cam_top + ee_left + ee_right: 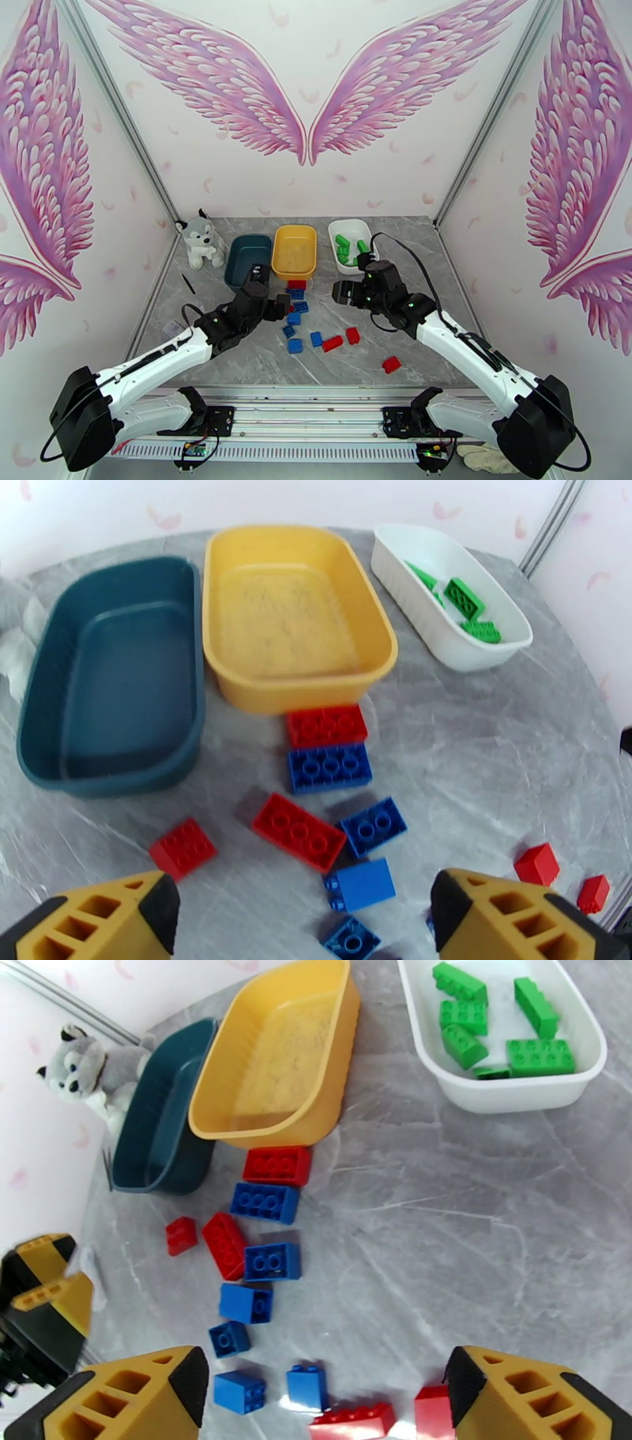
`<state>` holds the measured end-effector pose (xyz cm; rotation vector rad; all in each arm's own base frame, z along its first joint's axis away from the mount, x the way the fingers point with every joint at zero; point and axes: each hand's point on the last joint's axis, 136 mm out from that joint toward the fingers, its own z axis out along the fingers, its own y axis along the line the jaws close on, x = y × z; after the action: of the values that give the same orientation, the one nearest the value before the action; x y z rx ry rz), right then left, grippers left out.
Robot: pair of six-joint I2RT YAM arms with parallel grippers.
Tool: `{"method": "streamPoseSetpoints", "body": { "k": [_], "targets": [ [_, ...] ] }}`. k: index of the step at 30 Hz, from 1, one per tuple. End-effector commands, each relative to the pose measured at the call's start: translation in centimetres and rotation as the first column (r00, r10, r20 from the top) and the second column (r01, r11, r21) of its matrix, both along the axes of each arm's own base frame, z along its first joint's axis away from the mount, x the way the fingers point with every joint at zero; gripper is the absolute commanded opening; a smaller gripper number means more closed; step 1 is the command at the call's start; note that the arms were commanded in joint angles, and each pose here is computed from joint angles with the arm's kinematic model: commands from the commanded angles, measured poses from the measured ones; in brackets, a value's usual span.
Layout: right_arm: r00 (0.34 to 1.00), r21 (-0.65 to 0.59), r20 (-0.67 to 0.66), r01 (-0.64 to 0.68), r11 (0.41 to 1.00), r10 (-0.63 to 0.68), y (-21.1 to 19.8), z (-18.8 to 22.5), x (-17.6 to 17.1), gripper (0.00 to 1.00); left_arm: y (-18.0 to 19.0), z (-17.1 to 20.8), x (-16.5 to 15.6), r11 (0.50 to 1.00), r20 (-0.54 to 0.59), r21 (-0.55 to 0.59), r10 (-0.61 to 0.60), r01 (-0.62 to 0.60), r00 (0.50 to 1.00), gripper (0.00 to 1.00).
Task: Sort the legos into containers by color
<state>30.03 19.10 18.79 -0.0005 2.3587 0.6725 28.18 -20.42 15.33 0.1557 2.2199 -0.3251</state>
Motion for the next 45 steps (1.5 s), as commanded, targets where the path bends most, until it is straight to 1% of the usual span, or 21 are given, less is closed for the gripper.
{"method": "streamPoseSetpoints", "body": {
  "k": [1, 6, 8, 9, 10, 11, 12, 13, 15, 19, 22, 23, 26, 28, 29, 32, 33, 34, 36, 40, 45],
  "targets": [
    [0.999, 0.057, 0.022, -0.048, 0.997, 0.047, 1.0, 0.3, -0.6, 0.81, -0.6, -2.8, -1.9, 1.000, -0.062, 0.018, 0.007, -0.006, 0.998, 0.85],
    [1.000, 0.057, 0.004, -0.018, 0.998, 0.018, 1.0, -0.7, -0.6, 0.78, -3.8, -4.5, -2.7, 0.998, -0.090, 0.045, -0.038, 0.042, 0.995, 0.82],
    [0.999, 0.039, -0.035, 0.016, 0.999, -0.015, 0.7, -1.4, -0.6, 0.74, -5.0, -5.4, -2.5, 0.995, -0.102, 0.077, -0.048, 0.056, 0.994, 0.79],
    [0.998, 0.036, -0.058, 0.037, 0.999, -0.035, 0.5, -1.6, -0.7, 0.71, -5.5, -5.9, -2.3, 0.994, -0.112, 0.097, -0.048, 0.059, 0.993, 0.77],
    [0.996, 0.043, -0.074, 0.051, 0.998, -0.047, 0.5, -1.5, -0.7, 0.67, -5.9, -6.4, -2.1, 0.992, -0.120, 0.111, -0.050, 0.063, 0.992, 0.75],
    [0.995, 0.052, -0.081, 0.055, 0.997, -0.051, 0.7, -1.4, -0.7, 0.66, -6.3, -6.8, -1.9, 0.990, -0.125, 0.121, -0.051, 0.066, 0.991, 0.74],
    [0.996, 0.058, -0.081, 0.051, 0.997, -0.046, 0.9, -1.2, -0.6, 0.66, -6.8, -7.2, -1.7, 0.989, -0.131, 0.132, -0.054, 0.071, 0.990, 0.73],
    [0.997, 0.057, -0.070, 0.045, 0.997, -0.041, 1.1, -0.8, -0.4, 0.70, -7.2, -7.7, -1.4, 0.987, -0.137, 0.140, -0.056, 0.075, 0.989, 0.73],
    [0.998, 0.009, -0.035, 0.061, 0.998, -0.061, 0.7, -0.3, -0.1, 0.74, -8.1, -8.3, -0.9, 0.984, -0.147, 0.157, -0.060, 0.084, 0.987, 0.71],
    [0.996, -0.030, 0.053, 0.069, 0.997, -0.067, -0.2, 0.4, -0.7, 0.78, -9.1, -9.7, 0.2, 0.975, -0.162, 0.208, -0.049, 0.082, 0.986, 0.69],
    [0.994, -0.049, 0.077, 0.085, 0.995, -0.082, -1.0, 0.5, -1.1, 0.81, -9.1, -10.2, 0.4, 0.973, -0.165, 0.220, -0.037, 0.073, 0.986, 0.67],
    [0.994, -0.044, 0.078, 0.078, 0.996, -0.075, -0.9, 0.5, -1.1, 0.81, -9.1, -10.0, 0.4, 0.974, -0.158, 0.216, -0.034, 0.068, 0.987, 0.67],
    [0.997, -0.031, 0.069, 0.043, 0.999, -0.041, -0.1, 0.3, -1.1, 0.75, -8.4, -8.6, 0.0, 0.977, -0.111, 0.212, -0.014, 0.038, 0.994, 0.73],
    [0.998, -0.044, 0.053, 0.033, 0.998, -0.031, 0.1, -0.2, -0.9, 0.75, -7.8, -7.6, -0.4, 0.977, -0.081, 0.213, -0.001, 0.018, 0.997, 0.76],
    [0.999, -0.049, 0.046, 0.027, 0.998, -0.025, 0.3, -0.4, -0.8, 0.78, -7.5, -7.5, -0.5, 0.977, -0.078, 0.212, 0.004, 0.012, 0.997, 0.77],
    [0.999, -0.045, 0.034, 0.003, 0.999, -0.001, 0.9, -1.0, -0.7, 0.93, -6.2, -7.8, -0.6, 0.977, -0.072, 0.214, 0.034, -0.018, 0.997, 0.79],
    [0.999, -0.038, 0.036, -0.007, 0.999, 0.009, 1.1, -1.2, -0.8, 0.97, -6.0, -8.2, -0.7, 0.977, -0.079, 0.211, 0.040, -0.023, 0.996, 0.79],
    [0.999, -0.031, 0.038, -0.019, 0.999, 0.021, 1.3, -1.2, -0.8, 0.97, -5.8, -8.7, -0.7, 0.978, -0.085, 0.205, 0.043, -0.025, 0.995, 0.79],
    [0.999, -0.028, 0.036, -0.026, 0.999, 0.027, 1.4, -1.2, -0.8, 0.95, -5.7, -9.4, -0.6, 0.978, -0.097, 0.206, 0.047, -0.026, 0.994, 0.77],
    [1.000, -0.043, 0.017, -0.020, 0.999, 0.021, 1.4, -1.8, -0.6, 0.88, -5.8, -10.2, -0.3, 0.973, -0.112, 0.229, 0.051, -0.024, 0.992, 0.72],
    [0.999, -0.043, -0.022, -0.028, 0.999, 0.027, 1.9, -2.8, -0.4, 0.84, -6.1, -10.8, 0.2, 0.979, -0.129, 0.202, 0.047, -0.020, 0.991, 0.69]
  ]
}}
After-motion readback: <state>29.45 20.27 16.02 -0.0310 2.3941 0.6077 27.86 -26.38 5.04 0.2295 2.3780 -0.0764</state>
